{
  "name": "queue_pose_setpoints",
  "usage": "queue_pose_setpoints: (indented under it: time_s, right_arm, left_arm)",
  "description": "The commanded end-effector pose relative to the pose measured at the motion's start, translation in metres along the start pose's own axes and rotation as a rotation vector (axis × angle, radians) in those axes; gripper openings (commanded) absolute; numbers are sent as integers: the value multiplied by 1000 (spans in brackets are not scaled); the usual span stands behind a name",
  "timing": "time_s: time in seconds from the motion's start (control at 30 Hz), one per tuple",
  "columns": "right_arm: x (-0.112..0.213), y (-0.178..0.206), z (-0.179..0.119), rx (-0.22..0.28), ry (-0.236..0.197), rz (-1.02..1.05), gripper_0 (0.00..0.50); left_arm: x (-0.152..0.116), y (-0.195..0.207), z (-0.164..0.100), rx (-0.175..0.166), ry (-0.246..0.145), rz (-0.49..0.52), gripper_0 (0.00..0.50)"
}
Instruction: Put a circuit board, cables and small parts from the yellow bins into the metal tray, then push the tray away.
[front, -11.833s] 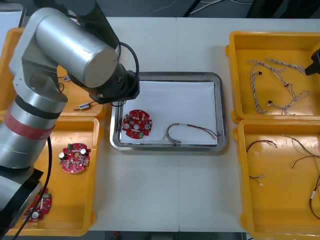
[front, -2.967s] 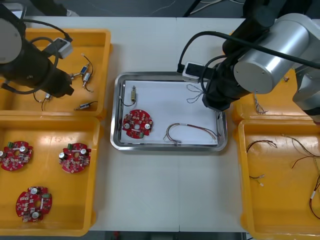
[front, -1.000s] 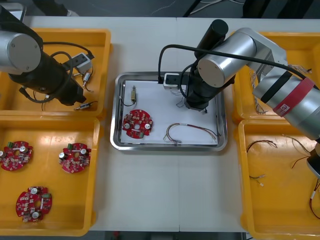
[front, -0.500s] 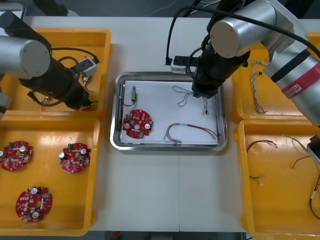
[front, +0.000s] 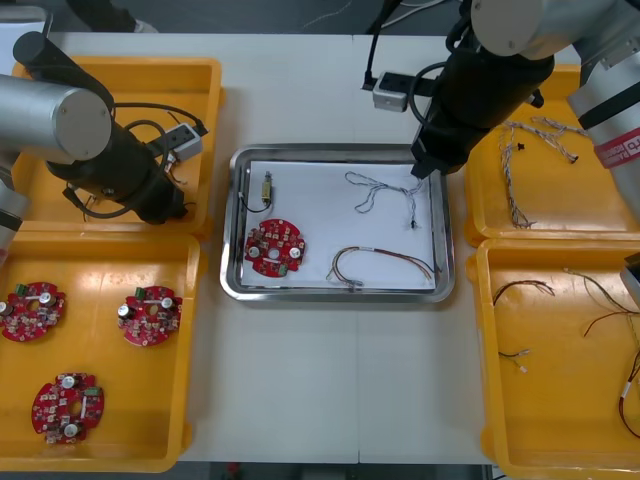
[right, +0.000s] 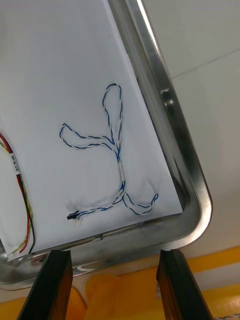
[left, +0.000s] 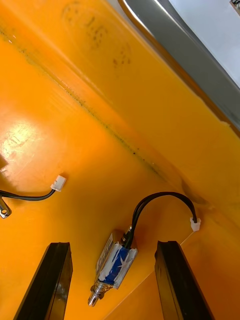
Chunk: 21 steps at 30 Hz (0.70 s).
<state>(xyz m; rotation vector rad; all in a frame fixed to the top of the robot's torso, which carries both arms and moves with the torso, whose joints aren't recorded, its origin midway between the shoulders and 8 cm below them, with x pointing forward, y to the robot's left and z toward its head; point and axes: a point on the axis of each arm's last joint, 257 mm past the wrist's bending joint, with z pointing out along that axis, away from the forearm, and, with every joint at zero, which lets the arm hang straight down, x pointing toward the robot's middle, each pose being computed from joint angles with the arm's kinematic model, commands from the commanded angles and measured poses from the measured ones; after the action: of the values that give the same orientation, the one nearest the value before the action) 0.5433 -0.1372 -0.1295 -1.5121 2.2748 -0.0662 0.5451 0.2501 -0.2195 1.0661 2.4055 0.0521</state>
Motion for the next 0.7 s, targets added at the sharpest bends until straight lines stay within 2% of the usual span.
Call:
queue_pose_setpoints:
  time_s: [0.03,0.17,0.5,0.6,0.7]
  right_arm:
    - [-9,-28,-53,87,-43,128,500]
    - [5,-34,-63,84,-34,255,500]
    - [55,-56,-88,125,20,596,500]
    - [72,-60,-93,124,26,687,500]
    - [86,-65,-97,128,9,764,500]
  left_arm:
    - [-13,-6,1,-5,-16,125,487]
    - [-8,-5,0,-5,-1,125,488]
    - [1,-2,0,-11,27,129,488]
    - [4,0,0,-9,34,124,489]
    - [6,0,2,-3,40,118,488]
